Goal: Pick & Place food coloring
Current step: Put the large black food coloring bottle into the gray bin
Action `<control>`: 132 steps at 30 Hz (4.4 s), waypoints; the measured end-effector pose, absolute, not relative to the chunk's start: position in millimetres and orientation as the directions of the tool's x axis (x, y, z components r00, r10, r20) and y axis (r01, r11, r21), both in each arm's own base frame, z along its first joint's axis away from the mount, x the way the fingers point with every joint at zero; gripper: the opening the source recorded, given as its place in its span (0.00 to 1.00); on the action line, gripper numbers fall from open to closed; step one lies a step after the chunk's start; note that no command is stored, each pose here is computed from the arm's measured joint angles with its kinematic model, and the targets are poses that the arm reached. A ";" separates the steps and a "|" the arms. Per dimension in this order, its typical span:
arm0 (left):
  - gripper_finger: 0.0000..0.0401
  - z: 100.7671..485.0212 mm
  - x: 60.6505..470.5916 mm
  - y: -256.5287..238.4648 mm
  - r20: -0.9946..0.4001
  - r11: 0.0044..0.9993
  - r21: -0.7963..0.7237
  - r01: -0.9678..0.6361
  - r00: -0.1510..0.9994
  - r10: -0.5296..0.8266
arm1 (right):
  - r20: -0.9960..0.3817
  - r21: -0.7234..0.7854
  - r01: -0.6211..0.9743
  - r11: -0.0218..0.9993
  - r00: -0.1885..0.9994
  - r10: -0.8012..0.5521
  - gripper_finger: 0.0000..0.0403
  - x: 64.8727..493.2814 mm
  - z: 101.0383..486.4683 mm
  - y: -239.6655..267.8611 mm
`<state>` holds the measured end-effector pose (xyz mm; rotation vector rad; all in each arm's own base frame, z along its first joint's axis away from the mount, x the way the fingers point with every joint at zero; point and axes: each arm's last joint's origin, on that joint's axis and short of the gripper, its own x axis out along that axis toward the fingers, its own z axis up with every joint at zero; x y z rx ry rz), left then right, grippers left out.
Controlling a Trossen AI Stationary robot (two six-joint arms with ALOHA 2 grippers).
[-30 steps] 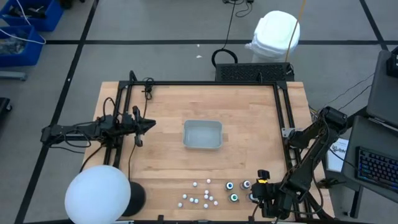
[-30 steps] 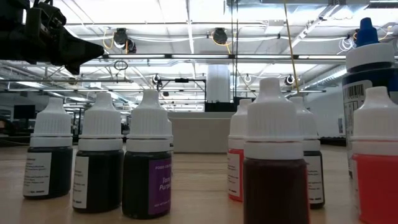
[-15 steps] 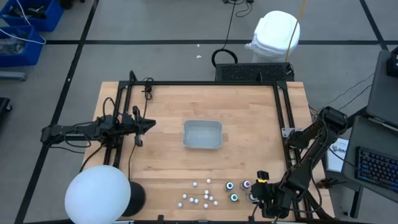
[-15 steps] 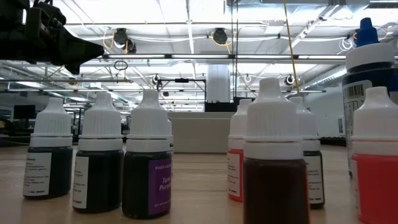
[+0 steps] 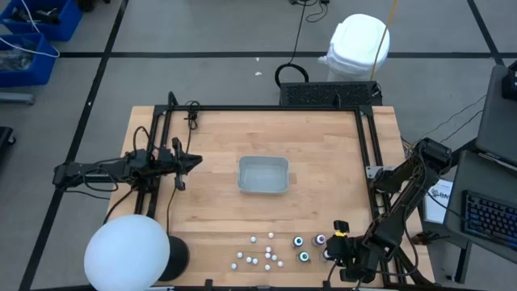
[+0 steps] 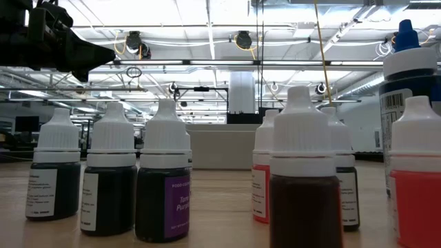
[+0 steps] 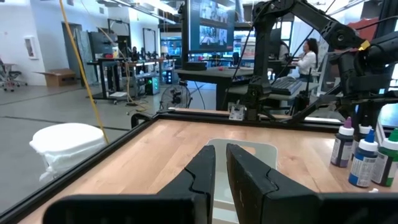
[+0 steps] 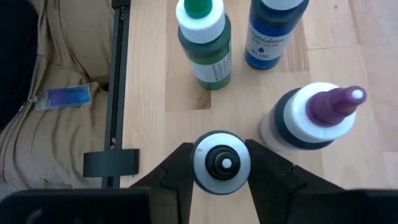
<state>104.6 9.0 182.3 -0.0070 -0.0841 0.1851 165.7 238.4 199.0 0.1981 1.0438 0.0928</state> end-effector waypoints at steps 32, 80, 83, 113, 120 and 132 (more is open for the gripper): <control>0.12 189.8 103.5 9.8 0.159 0.977 -0.010 -0.214 0.964 0.213 | -0.822 -0.119 0.321 0.940 0.499 -0.274 0.28 142.0 319.6 108.3; 0.12 188.7 103.7 9.7 0.146 0.977 0.026 -0.213 0.967 0.207 | -0.761 -0.103 -0.031 0.994 0.646 -0.058 0.27 430.6 275.2 -40.0; 0.12 188.7 103.7 9.8 0.147 0.974 0.045 -0.221 0.966 0.213 | -0.772 -0.099 -0.032 0.995 0.634 -0.056 0.27 435.2 265.6 -40.1; 0.12 188.2 103.6 10.3 0.142 0.967 0.072 -0.243 0.962 0.231 | -0.795 -0.091 -0.026 0.996 0.604 -0.057 0.31 463.9 206.5 -45.5; 0.12 188.1 103.6 10.3 0.142 0.968 0.072 -0.242 0.963 0.230 | -0.791 -0.080 -0.008 0.997 0.609 -0.059 0.44 464.5 206.4 -45.7; 0.12 188.4 103.6 10.3 0.144 0.967 0.075 -0.243 0.962 0.230 | -0.756 -0.109 0.001 0.994 0.649 -0.084 0.53 462.4 222.2 -46.1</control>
